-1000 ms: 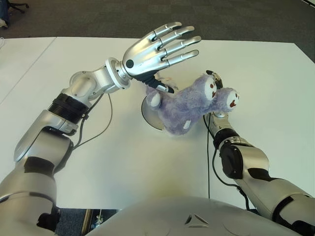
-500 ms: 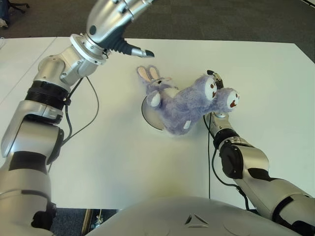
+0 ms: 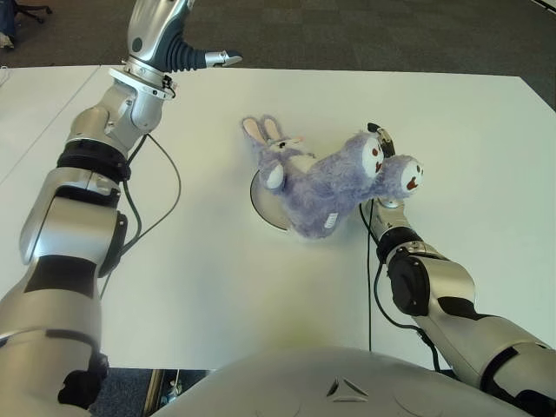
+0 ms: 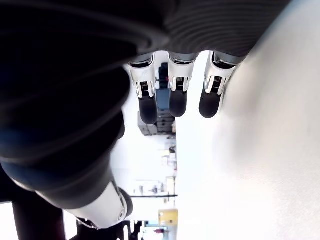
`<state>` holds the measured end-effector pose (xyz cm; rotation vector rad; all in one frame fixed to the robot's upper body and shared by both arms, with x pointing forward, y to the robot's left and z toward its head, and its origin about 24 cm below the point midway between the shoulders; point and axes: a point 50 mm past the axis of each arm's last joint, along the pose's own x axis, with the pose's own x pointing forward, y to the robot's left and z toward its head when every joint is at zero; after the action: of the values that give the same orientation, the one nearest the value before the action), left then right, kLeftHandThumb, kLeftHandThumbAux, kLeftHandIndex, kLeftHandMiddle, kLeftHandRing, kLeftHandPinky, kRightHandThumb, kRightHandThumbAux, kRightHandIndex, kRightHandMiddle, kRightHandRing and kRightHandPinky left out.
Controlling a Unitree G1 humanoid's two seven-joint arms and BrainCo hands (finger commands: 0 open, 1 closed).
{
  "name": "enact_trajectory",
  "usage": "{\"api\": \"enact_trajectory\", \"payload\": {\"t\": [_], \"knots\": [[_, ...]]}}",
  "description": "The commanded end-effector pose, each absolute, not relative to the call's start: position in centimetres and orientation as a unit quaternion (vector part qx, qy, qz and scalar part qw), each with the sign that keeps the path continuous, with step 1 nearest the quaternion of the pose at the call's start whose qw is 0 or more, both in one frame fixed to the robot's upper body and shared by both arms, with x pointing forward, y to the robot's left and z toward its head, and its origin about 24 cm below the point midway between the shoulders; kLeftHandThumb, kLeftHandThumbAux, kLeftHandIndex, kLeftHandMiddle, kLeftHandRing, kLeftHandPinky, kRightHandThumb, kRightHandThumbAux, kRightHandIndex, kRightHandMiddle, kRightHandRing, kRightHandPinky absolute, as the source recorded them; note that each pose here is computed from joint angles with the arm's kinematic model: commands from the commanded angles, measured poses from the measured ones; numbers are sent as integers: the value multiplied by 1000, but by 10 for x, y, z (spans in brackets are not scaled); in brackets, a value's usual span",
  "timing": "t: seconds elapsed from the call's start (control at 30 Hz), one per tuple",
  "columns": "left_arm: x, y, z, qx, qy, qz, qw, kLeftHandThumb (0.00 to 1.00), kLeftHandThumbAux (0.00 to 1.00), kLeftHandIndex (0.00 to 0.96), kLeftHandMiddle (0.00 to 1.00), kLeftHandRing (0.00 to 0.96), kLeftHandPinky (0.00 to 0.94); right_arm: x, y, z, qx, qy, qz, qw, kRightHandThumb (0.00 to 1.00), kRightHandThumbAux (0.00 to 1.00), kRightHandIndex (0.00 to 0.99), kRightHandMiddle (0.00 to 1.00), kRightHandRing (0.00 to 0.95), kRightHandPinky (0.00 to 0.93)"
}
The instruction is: Put the doll into the plate.
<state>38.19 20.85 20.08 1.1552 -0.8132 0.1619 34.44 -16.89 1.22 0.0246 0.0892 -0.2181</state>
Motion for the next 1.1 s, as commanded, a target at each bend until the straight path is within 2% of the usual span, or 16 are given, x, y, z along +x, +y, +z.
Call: {"api": "enact_trajectory", "payload": {"t": [0.03, 0.1, 0.3, 0.47, 0.67, 0.9, 0.93, 1.1], "knots": [[393, 208, 184, 475, -290, 92, 826, 0, 364, 0, 26, 21, 30, 280, -163, -73, 33, 252, -125, 959, 402, 882, 190, 132, 102, 116], [395, 208, 179, 456, -267, 97, 843, 0, 348, 0, 30, 24, 26, 280, -163, -73, 29, 252, -123, 960, 408, 879, 195, 132, 97, 92], [384, 209, 125, 388, -185, 105, 897, 0, 350, 0, 13, 2, 7, 279, -166, -73, 20, 250, -123, 960, 428, 871, 203, 133, 98, 107], [373, 185, 82, 316, -128, 97, 935, 0, 407, 0, 0, 0, 0, 279, -167, -73, 24, 248, -126, 960, 428, 867, 201, 137, 109, 138], [362, 163, 49, 226, -60, 80, 969, 0, 501, 0, 0, 0, 1, 279, -167, -73, 22, 244, -124, 961, 440, 860, 211, 146, 122, 136], [350, 144, 21, 144, 11, 52, 988, 0, 533, 0, 0, 0, 0, 279, -167, -72, 27, 240, -126, 962, 460, 860, 219, 154, 130, 138], [348, 142, 16, 125, 26, 49, 991, 0, 573, 0, 0, 0, 0, 279, -168, -72, 27, 240, -126, 962, 468, 861, 223, 155, 130, 132], [336, 137, -6, 58, 83, 48, 994, 0, 538, 0, 0, 0, 0, 279, -169, -72, 22, 241, -125, 962, 464, 862, 218, 153, 124, 121]]}}
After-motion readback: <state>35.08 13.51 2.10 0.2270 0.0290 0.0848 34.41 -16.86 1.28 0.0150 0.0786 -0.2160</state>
